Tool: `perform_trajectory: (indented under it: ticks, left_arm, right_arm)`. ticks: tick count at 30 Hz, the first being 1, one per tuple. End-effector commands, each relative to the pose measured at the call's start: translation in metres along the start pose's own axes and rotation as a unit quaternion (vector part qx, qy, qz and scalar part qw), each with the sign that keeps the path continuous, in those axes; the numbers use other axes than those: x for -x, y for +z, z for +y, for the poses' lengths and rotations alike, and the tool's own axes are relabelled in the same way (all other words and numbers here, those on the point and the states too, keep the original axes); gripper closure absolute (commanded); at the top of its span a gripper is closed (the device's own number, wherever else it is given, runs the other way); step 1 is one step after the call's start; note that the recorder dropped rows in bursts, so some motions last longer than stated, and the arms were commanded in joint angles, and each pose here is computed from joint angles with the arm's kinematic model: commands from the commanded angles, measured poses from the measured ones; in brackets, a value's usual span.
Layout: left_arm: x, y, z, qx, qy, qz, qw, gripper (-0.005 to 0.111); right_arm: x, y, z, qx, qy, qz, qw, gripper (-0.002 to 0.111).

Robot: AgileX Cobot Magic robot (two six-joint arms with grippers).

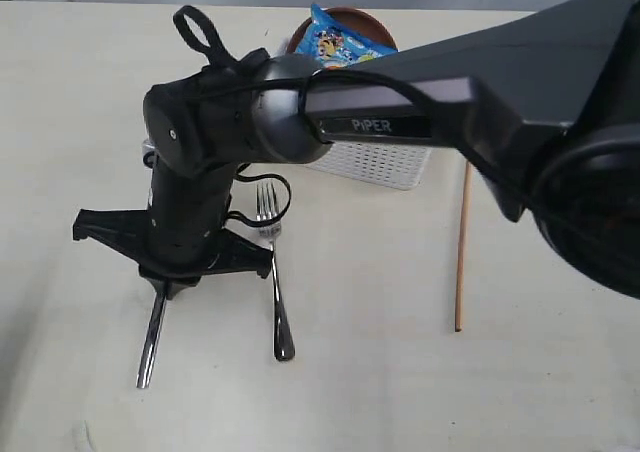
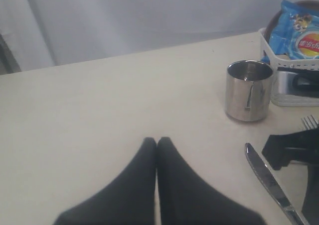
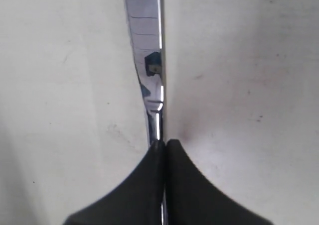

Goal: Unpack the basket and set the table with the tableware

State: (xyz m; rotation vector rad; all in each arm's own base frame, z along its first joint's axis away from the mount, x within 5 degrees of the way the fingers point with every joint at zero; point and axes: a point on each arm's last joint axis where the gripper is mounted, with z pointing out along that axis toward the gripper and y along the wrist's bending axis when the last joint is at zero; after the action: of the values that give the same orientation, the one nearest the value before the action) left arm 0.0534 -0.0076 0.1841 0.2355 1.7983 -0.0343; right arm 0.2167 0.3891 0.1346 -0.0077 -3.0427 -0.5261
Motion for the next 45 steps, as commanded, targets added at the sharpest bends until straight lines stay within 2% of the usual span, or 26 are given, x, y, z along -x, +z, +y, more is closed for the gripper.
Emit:
perform_trajectory:
  ticks: [1, 5, 11, 14, 16, 20, 21, 23, 28, 31, 35, 43, 45]
  left_arm:
    - [0.000, 0.000, 0.000, 0.000, -0.005, -0.004, 1.000, 0.107]
    - [0.000, 0.000, 0.000, 0.000, -0.005, -0.004, 1.000, 0.107]
    - [0.000, 0.000, 0.000, 0.000, -0.005, -0.004, 1.000, 0.107]
    - [0.000, 0.000, 0.000, 0.000, -0.005, -0.004, 1.000, 0.107]
    - [0.000, 0.000, 0.000, 0.000, -0.005, -0.004, 1.000, 0.107]
    - [0.000, 0.000, 0.000, 0.000, -0.005, -0.004, 1.000, 0.107]
    - [0.000, 0.000, 0.000, 0.000, -0.005, -0.004, 1.000, 0.107]
    - [0.000, 0.000, 0.000, 0.000, -0.005, -0.004, 1.000, 0.107]
    - [0.000, 0.000, 0.000, 0.000, -0.005, -0.004, 1.000, 0.107]
    - [0.000, 0.000, 0.000, 0.000, -0.005, -0.004, 1.000, 0.107]
    - [0.000, 0.000, 0.000, 0.000, -0.005, -0.004, 1.000, 0.107]
    - [0.000, 0.000, 0.000, 0.000, -0.005, -0.004, 1.000, 0.107]
    - [0.000, 0.000, 0.000, 0.000, -0.005, -0.004, 1.000, 0.107]
  right_arm:
    - [0.010, -0.024, -0.001, 0.014, -0.001, -0.027, 1.000, 0.109]
    - [0.019, -0.057, -0.009, 0.005, -0.012, -0.036, 0.999, 0.108]
    - [0.021, -0.089, -0.039, -0.131, -0.049, -0.034, 0.990, 0.108]
    - [0.019, -0.087, -0.043, -0.145, -0.057, -0.023, 0.988, 0.107]
    - [0.017, -0.079, -0.044, -0.123, -0.047, -0.017, 0.991, 0.096]
    - [0.017, -0.067, -0.048, -0.103, -0.053, -0.028, 0.993, 0.066]
    - [0.017, -0.065, -0.049, -0.104, -0.058, -0.028, 0.992, 0.064]
    - [0.017, -0.063, -0.053, -0.113, -0.070, -0.033, 0.991, 0.065]
    - [0.021, -0.054, -0.057, -0.127, -0.098, -0.040, 0.986, 0.078]
    - [0.022, -0.044, -0.056, -0.118, -0.098, -0.035, 0.988, 0.076]
    - [0.023, -0.027, -0.058, -0.114, -0.100, -0.021, 0.988, 0.068]
    - [0.029, -0.021, -0.060, -0.142, -0.119, -0.026, 0.982, 0.068]
    - [0.030, -0.020, -0.059, -0.139, -0.120, -0.029, 0.983, 0.072]
